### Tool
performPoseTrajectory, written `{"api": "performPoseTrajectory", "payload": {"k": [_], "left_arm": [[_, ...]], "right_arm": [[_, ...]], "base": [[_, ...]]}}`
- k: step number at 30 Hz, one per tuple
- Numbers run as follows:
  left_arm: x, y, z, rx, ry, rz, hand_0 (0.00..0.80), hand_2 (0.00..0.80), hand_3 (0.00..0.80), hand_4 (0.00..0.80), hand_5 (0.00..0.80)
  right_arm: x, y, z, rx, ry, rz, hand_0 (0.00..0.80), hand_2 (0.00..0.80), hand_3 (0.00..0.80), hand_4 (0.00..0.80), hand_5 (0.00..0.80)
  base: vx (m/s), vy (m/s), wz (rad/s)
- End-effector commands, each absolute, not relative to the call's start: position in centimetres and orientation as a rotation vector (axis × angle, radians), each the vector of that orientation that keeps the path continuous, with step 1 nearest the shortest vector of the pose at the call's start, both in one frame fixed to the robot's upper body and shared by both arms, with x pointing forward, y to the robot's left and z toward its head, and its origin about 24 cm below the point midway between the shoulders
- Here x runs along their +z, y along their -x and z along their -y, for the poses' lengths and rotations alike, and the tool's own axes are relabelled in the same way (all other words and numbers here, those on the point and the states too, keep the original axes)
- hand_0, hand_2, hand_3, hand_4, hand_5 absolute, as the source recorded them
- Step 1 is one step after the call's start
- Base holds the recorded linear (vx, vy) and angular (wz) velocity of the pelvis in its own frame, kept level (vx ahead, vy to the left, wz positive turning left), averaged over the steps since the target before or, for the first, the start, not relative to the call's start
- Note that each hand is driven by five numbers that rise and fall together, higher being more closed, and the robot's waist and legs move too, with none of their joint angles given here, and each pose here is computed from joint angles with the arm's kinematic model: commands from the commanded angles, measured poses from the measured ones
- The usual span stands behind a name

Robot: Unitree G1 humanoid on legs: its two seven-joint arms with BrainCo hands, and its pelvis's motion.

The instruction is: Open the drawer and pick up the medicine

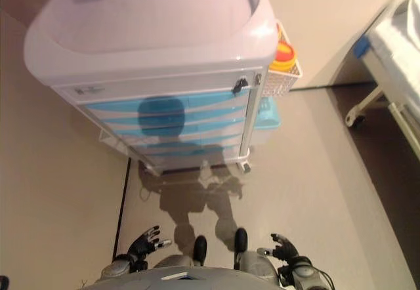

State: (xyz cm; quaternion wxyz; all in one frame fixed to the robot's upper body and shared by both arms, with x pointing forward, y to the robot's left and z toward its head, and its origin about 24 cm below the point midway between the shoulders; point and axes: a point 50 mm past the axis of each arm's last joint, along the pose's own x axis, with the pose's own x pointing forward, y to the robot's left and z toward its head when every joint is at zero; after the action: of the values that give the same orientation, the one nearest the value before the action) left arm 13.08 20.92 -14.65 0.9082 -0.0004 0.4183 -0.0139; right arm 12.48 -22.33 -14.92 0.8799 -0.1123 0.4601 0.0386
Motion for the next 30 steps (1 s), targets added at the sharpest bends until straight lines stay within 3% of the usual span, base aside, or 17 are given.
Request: {"api": "performPoseTrajectory", "payload": {"k": [1,6,20,30], "left_arm": [[-13.3,-16.2,-19.8,-0.034,0.051,-0.71,0.0,0.0,0.0,0.0,0.0],[-11.6,-19.2,-19.8,-0.023,0.056,-0.584,0.0,0.0,0.0,0.0,0.0],[-6.1,-25.6,-20.6,0.013,0.204,-0.261,0.0,0.0,0.0,0.0,0.0],[-0.7,-29.8,-19.2,-0.147,0.51,-0.006,0.0,0.0,0.0,0.0,0.0]], "right_arm": [[-13.7,-15.9,20.9,0.135,0.277,-0.822,0.0,0.0,0.0,0.0,0.0],[-12.3,-18.8,21.0,0.087,0.27,-0.722,0.0,0.0,0.0,0.0,0.0],[-10.5,-21.1,22.7,0.004,0.278,-0.639,0.0,0.0,0.0,0.0,0.0],[-9.7,-21.8,23.5,0.034,0.298,-0.622,0.0,0.0,0.0,0.0,0.0]], "base": [[-0.181,0.009,0.01],[-0.133,0.017,-0.04],[-0.043,0.041,-0.02],[-0.012,0.067,-0.07]]}}
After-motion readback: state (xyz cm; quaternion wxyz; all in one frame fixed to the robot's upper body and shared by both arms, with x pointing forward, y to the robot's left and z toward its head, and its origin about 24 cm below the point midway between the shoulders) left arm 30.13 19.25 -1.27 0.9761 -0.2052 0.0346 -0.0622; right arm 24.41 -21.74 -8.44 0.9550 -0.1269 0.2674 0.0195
